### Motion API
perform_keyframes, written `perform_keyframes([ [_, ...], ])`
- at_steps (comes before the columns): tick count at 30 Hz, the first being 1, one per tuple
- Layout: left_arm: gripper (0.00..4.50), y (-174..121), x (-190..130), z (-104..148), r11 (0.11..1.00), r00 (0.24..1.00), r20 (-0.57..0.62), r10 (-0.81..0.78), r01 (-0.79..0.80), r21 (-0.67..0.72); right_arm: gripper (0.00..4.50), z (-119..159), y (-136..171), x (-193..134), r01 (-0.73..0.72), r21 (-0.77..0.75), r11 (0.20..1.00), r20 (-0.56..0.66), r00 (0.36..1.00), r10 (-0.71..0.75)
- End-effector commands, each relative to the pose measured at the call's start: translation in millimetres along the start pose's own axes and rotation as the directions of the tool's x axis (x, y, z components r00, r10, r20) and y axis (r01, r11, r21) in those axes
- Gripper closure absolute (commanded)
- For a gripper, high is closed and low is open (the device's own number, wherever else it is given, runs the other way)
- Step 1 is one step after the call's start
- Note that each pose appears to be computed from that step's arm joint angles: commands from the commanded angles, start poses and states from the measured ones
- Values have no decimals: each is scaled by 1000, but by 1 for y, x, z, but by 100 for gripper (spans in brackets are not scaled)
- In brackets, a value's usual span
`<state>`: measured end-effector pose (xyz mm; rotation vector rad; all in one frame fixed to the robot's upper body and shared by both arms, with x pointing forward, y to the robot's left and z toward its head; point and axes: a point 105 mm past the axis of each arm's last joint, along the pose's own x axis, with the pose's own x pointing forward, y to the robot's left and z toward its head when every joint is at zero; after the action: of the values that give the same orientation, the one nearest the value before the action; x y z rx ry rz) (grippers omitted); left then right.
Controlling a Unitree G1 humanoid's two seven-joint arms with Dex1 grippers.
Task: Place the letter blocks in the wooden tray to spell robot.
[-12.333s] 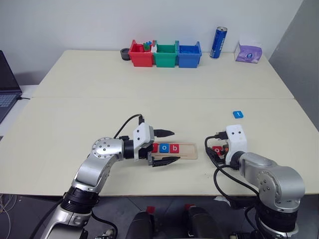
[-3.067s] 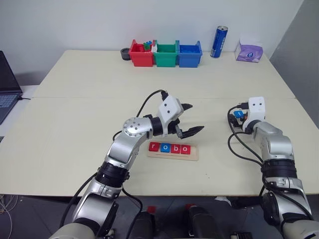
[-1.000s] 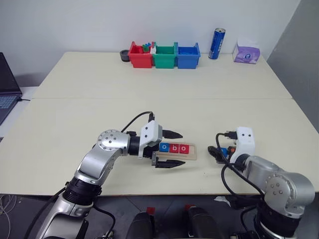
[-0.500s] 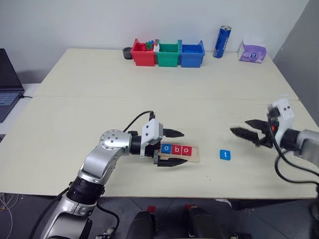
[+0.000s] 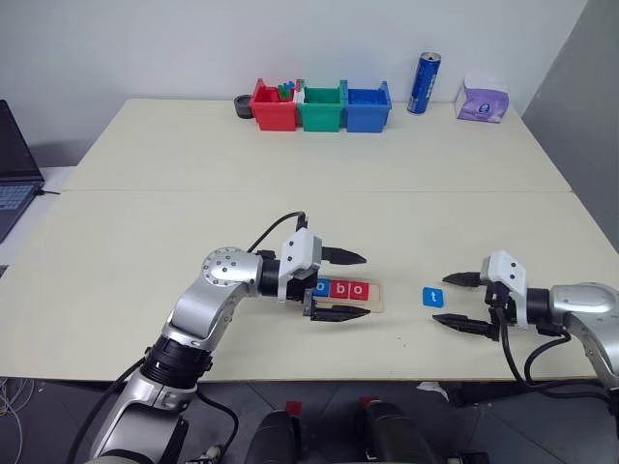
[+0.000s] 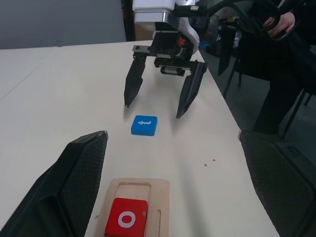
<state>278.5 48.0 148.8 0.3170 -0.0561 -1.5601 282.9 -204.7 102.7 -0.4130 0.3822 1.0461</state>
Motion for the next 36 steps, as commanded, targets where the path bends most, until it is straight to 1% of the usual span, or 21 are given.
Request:
perform_keyframes([
  [1,0,1,4,10,998,1000,16,-23,22,57,4,7,-3,3,-7,-40,999,15,1000,8],
  [15,0,2,5,12,997,1000,12,-29,28,67,4,-2,-6,17,-22,-36,999,-10,1000,22],
  [17,0,2,5,11,997,1000,11,-28,27,68,42,-2,-8,18,-21,-39,999,-9,1000,21],
  [19,0,2,4,11,997,1000,9,-27,26,68,98,-1,-9,19,-21,-41,999,-9,1000,21],
  [22,0,3,4,11,997,1000,8,-25,24,70,202,-1,-9,19,-24,-44,999,-11,1000,23],
  [24,0,3,5,11,997,1000,8,-25,24,71,282,-1,-9,19,-27,-45,999,-11,1000,26],
  [25,0,3,5,10,997,1000,9,-25,24,71,308,-1,-9,19,-28,-45,999,-10,1000,27],
  [33,0,2,4,10,997,1000,9,-26,25,71,307,4,-9,17,-36,-49,998,-2,999,36],
  [36,0,3,3,11,997,1000,13,-19,18,75,307,12,-10,16,-35,-65,997,8,999,36],
])
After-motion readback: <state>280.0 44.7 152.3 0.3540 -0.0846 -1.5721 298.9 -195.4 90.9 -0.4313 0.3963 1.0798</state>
